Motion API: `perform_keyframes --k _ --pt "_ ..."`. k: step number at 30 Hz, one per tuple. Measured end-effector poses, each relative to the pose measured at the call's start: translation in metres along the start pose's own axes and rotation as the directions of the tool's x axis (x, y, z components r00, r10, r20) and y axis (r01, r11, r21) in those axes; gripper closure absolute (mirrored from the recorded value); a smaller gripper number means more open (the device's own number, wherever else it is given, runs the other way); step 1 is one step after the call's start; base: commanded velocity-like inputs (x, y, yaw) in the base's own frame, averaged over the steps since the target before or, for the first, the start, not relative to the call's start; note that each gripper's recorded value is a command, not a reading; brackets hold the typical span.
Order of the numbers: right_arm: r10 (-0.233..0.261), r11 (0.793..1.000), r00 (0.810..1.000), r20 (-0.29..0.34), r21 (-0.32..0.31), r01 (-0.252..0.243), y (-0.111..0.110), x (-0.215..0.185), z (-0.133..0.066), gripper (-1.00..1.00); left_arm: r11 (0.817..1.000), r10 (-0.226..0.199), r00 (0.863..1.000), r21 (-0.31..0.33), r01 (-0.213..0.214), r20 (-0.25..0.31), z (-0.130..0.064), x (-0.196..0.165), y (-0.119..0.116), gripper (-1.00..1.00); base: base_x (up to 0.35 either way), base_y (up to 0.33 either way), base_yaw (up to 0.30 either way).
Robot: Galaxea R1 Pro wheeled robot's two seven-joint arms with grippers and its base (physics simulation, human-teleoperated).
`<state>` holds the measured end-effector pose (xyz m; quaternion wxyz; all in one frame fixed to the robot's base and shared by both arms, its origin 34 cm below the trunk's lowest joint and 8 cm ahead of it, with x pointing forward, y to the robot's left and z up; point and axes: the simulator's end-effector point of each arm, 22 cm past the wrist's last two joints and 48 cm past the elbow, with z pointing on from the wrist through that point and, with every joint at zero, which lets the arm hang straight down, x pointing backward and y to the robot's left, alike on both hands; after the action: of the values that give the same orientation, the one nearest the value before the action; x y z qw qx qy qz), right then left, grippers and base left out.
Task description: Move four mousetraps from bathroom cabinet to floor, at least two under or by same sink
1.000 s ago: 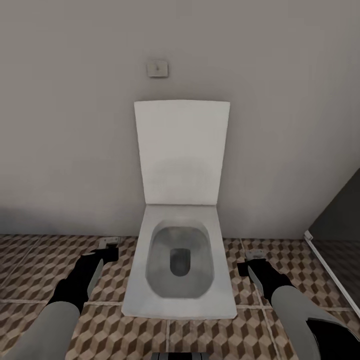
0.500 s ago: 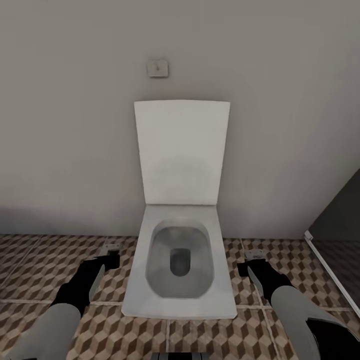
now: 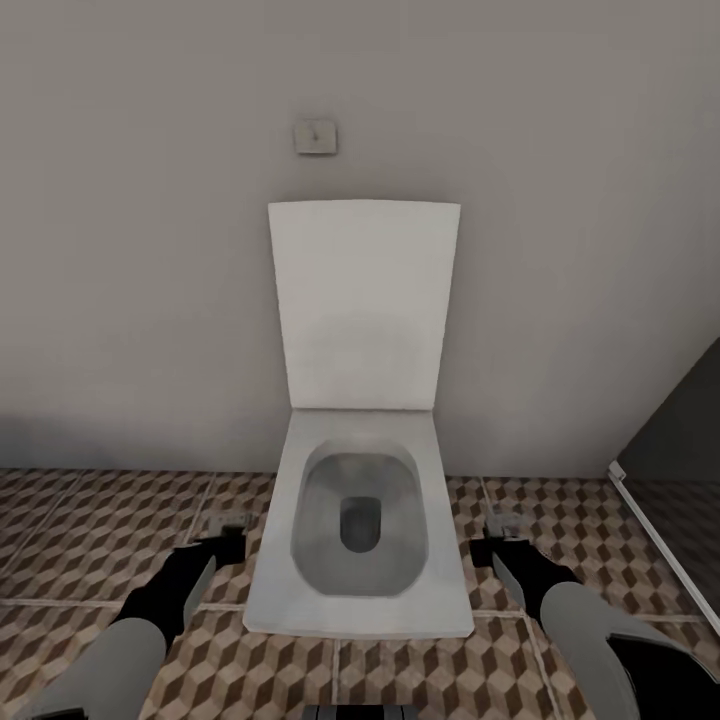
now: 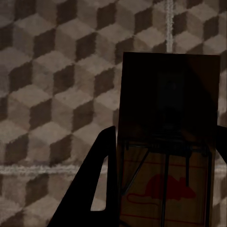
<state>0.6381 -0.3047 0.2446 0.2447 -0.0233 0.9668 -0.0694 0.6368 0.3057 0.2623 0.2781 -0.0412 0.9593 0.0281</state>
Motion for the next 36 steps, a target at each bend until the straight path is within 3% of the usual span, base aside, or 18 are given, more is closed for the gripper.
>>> perform_keyframes --k 12,36 --pt "-0.001 1.000 1.000 -0.018 -0.016 0.000 0.012 0.022 0.003 1.00 1.000 0.003 1.000 0.006 -0.003 0.006 0.003 0.008 0.003 1.00 0.000 0.000 0.000" --pt "0.005 1.000 1.000 -0.018 -0.006 -0.005 0.003 0.025 0.004 1.00 1.000 -0.003 0.999 0.005 0.003 0.050 -0.002 -0.016 -0.001 1.00 0.000 0.000 0.000"
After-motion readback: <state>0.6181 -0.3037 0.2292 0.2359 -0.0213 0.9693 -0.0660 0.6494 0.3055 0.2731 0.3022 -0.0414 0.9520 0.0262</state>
